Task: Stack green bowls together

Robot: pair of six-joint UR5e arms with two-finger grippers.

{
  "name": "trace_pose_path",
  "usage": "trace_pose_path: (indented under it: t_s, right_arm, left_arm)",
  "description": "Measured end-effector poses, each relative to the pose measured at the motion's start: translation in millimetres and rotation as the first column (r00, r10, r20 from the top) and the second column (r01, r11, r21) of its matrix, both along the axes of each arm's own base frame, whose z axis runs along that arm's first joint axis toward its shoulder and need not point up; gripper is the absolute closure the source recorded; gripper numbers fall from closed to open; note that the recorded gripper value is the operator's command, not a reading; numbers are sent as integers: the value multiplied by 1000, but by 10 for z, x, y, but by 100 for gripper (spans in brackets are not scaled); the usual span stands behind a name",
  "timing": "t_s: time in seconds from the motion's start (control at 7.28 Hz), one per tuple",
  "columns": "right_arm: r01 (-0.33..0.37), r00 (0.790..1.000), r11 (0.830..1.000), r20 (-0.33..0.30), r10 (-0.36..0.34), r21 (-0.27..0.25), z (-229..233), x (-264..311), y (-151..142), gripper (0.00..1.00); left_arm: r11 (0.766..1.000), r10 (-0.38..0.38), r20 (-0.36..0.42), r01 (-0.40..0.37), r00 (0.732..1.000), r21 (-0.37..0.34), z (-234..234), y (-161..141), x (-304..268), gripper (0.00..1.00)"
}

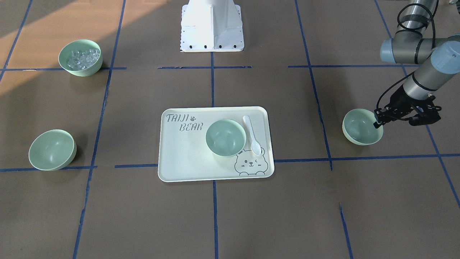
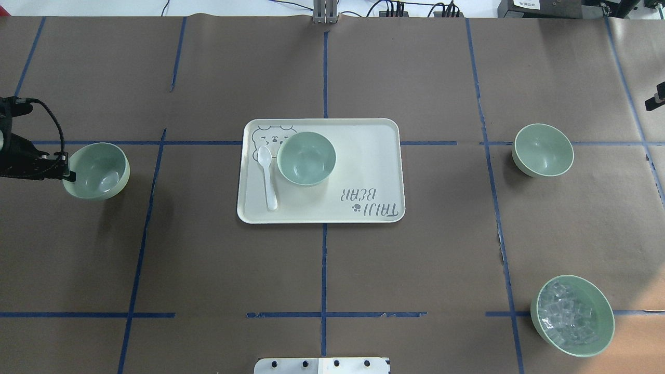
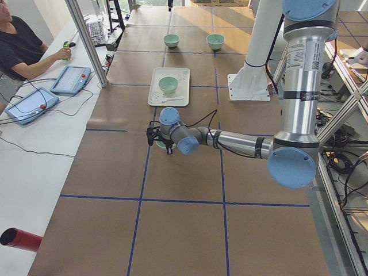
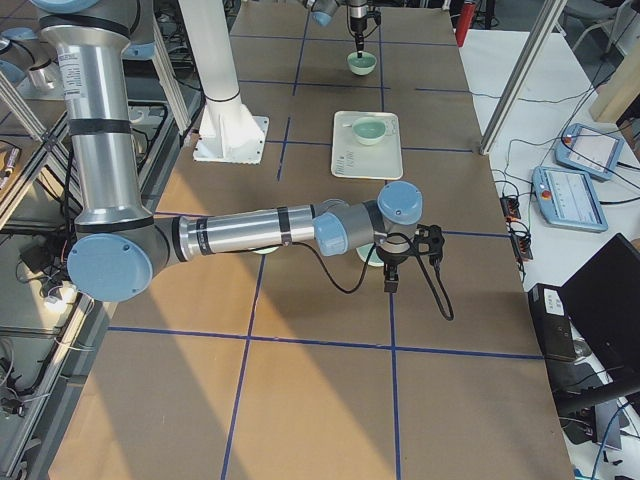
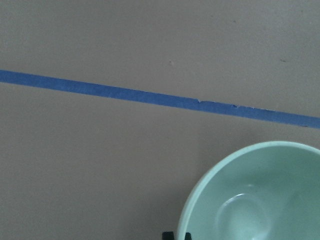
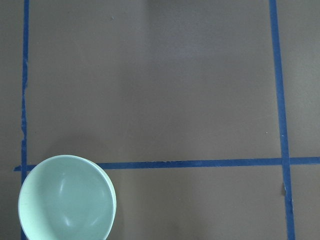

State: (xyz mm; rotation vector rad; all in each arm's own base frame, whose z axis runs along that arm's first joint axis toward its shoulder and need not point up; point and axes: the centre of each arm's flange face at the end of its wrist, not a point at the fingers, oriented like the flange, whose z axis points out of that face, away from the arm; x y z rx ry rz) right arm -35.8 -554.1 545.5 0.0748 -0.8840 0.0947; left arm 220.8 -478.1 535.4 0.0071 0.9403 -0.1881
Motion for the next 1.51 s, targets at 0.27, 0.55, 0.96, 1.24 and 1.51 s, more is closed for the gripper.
trace_pose_path:
  t_s: [0.27,0.55,0.96,1.24,1.51]
  right_arm:
    - [-38,999,999,-8,38,18,88,-310,-93,0]
    - [-87,996,996,24,86,16,264,-804,-39,0]
    - [-56,998,998,24,56,5,451,-1282,118,0]
    - [-27,1000,1000,11,27,6,470,-1526,183,41]
    - [-23,1000,1000,10,23,-4,441,-1667,202,98]
  left_arm:
    - [999,-17,3,17,1000,-40,-626,-106,-112,100]
    - [996,-60,7,61,998,-63,-1261,-351,-173,100]
    - [986,-129,-19,126,991,-111,-1762,-532,-105,100]
    - [979,-158,-44,151,986,-138,-2000,-599,7,100]
    - [975,-157,-65,144,986,-166,-2219,-584,283,100]
